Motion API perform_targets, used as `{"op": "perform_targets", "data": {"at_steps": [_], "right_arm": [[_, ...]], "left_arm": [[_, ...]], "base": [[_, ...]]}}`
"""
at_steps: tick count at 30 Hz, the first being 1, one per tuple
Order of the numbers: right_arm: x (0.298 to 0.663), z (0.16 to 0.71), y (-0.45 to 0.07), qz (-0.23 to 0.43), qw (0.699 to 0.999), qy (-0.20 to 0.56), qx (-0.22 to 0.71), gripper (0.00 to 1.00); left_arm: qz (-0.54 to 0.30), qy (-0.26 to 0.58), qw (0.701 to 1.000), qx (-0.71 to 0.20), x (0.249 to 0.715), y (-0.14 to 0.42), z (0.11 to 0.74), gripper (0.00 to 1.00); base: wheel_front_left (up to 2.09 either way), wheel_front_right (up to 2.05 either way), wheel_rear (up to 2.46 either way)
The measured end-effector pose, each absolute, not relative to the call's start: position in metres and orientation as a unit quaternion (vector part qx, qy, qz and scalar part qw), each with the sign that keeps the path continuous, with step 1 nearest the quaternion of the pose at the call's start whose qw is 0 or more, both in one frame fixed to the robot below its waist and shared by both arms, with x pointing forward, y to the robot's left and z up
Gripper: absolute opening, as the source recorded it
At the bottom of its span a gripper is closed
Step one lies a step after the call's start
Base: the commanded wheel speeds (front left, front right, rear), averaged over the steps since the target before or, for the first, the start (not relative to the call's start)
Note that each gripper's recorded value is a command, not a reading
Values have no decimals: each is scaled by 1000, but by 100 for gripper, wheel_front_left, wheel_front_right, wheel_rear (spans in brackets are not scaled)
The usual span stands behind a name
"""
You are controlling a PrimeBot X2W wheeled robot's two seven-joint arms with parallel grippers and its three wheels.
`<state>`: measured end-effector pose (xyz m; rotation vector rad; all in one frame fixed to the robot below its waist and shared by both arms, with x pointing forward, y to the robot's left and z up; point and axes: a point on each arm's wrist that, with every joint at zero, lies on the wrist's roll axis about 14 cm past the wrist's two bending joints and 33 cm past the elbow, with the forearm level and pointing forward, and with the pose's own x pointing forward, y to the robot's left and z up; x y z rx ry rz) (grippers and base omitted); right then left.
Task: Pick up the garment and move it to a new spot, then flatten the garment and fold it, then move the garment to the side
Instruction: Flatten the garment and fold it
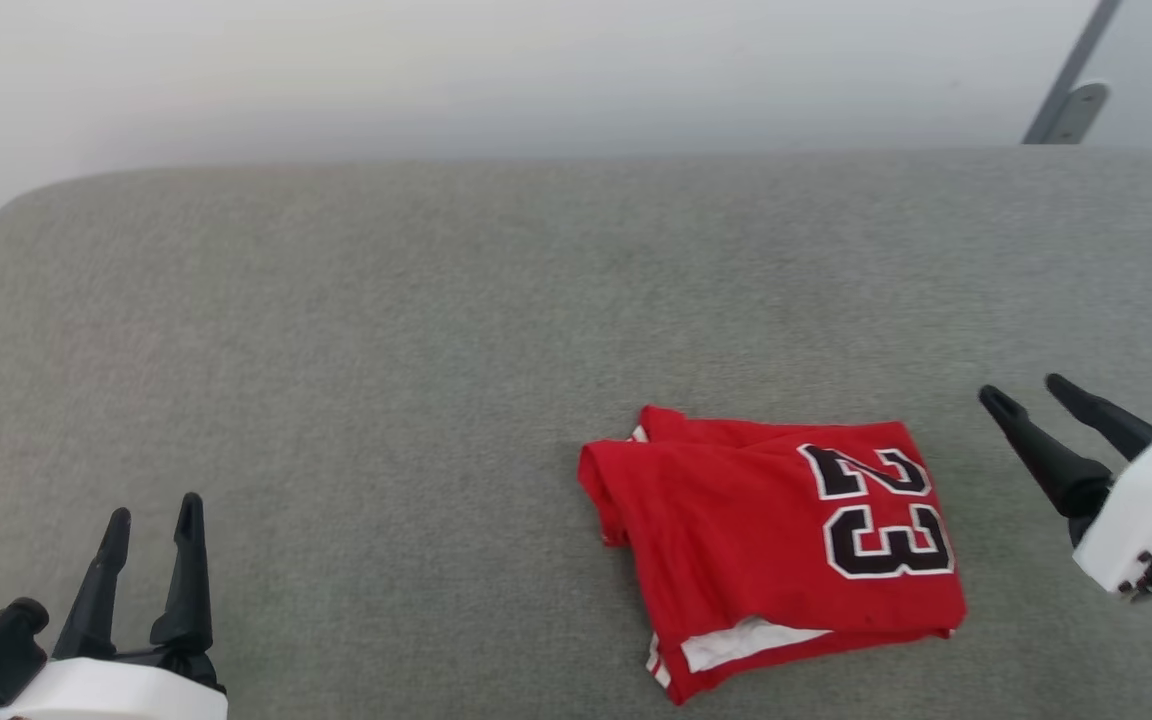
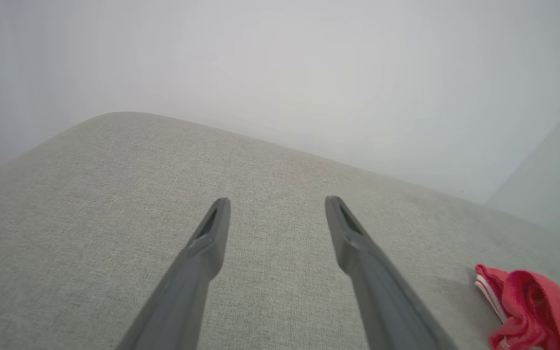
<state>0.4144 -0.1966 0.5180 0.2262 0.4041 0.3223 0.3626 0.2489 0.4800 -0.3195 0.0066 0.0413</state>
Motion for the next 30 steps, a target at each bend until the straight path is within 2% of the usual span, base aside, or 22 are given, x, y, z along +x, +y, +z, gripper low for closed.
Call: {"op": "perform_targets", "data": {"at_steps": [8,16,24,30], "right_arm": [[391,530,-240,92,987,113,74,100],[365,533,-267,42,997,32,50,100],[349,520,-280,12,999,-3,41,100],[345,510,-281,9,999,-1,43,100]], "left_arm": [[-7,-12,991,-136,363,237,493,100],[-28,-16,993,-110,355,227,497,100],[-20,-14,994,-106,346,230,495,100],[-10,-9,995,-102,338,235,491,100]], "base": [[0,0,0],[0,0,0],[0,0,0],[0,0,0]]}}
